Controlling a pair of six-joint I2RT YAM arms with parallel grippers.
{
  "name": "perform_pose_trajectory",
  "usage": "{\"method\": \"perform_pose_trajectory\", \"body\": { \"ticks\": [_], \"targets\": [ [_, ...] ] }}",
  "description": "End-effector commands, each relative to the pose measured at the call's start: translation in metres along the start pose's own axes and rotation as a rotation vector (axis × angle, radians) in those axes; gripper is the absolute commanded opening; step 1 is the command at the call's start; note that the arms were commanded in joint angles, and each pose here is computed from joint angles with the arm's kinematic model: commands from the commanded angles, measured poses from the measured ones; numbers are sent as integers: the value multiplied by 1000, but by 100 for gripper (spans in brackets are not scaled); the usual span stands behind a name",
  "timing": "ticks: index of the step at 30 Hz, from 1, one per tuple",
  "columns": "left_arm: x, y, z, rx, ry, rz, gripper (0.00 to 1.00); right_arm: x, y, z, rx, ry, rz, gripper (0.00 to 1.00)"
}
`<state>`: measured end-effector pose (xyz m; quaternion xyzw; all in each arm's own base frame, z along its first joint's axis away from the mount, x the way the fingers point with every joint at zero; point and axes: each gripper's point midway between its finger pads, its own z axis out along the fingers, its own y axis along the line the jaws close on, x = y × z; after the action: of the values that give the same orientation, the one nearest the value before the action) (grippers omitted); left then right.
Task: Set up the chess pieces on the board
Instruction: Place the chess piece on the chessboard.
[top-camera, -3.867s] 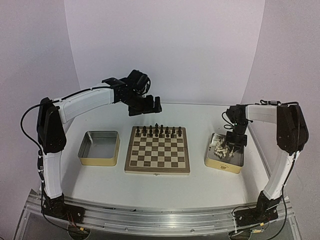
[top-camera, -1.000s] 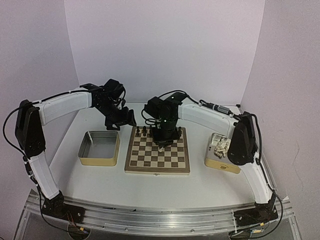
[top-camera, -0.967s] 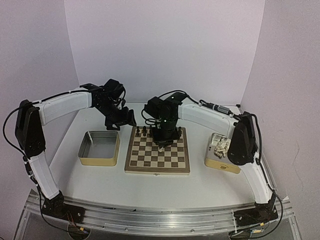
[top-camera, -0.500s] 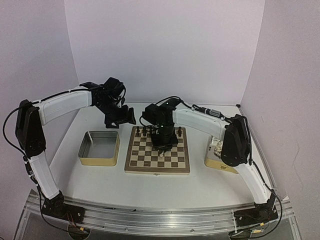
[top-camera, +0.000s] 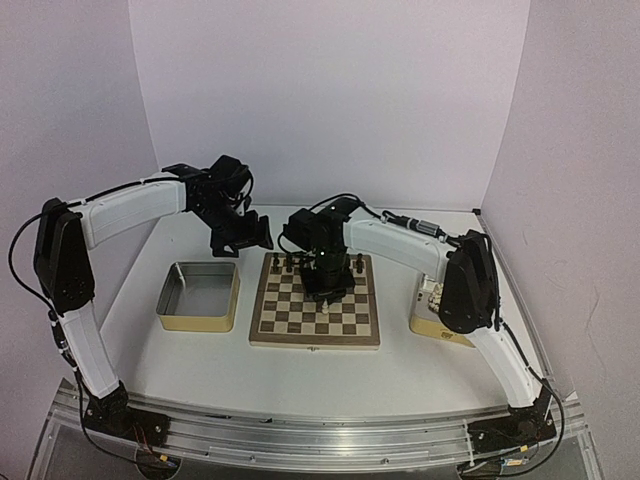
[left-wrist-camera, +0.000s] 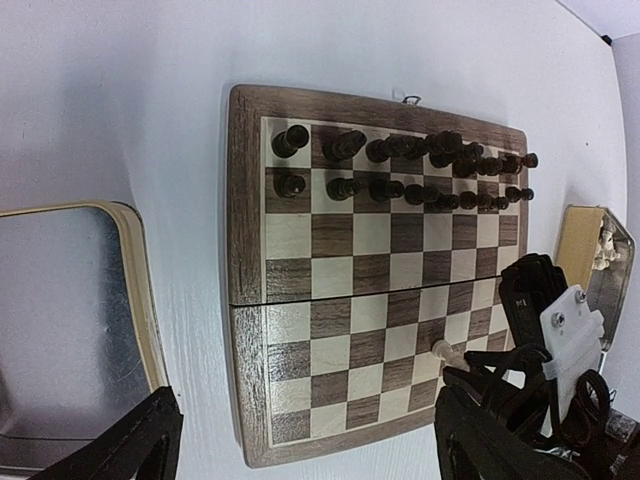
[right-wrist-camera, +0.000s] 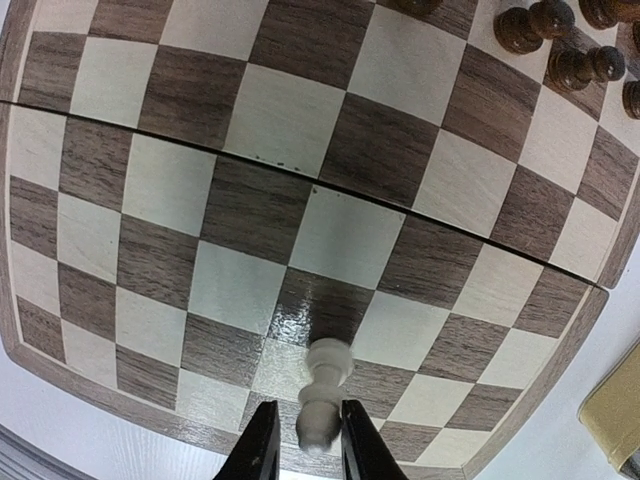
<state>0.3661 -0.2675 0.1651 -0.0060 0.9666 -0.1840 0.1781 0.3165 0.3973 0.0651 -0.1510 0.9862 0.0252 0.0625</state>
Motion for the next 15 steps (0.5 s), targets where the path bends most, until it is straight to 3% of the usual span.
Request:
{"method": "perform_pose_trajectory", "body": {
  "ticks": [1, 6, 11, 15],
  "targets": [
    [-18, -7, -11, 11, -58, 2, 87, -6, 2, -11, -1, -30, -12, 24],
    [-20, -9, -11, 17, -64, 1, 87, -9, 3, -19, -14, -49, -10, 30],
    [-22, -13, -15, 25, -70, 0, 88, -20, 1, -50, -38, -122, 2, 42],
    [-21, -11, -17, -15, -68, -18, 96, -28, -18, -75, -47, -159, 55, 45]
  ]
}}
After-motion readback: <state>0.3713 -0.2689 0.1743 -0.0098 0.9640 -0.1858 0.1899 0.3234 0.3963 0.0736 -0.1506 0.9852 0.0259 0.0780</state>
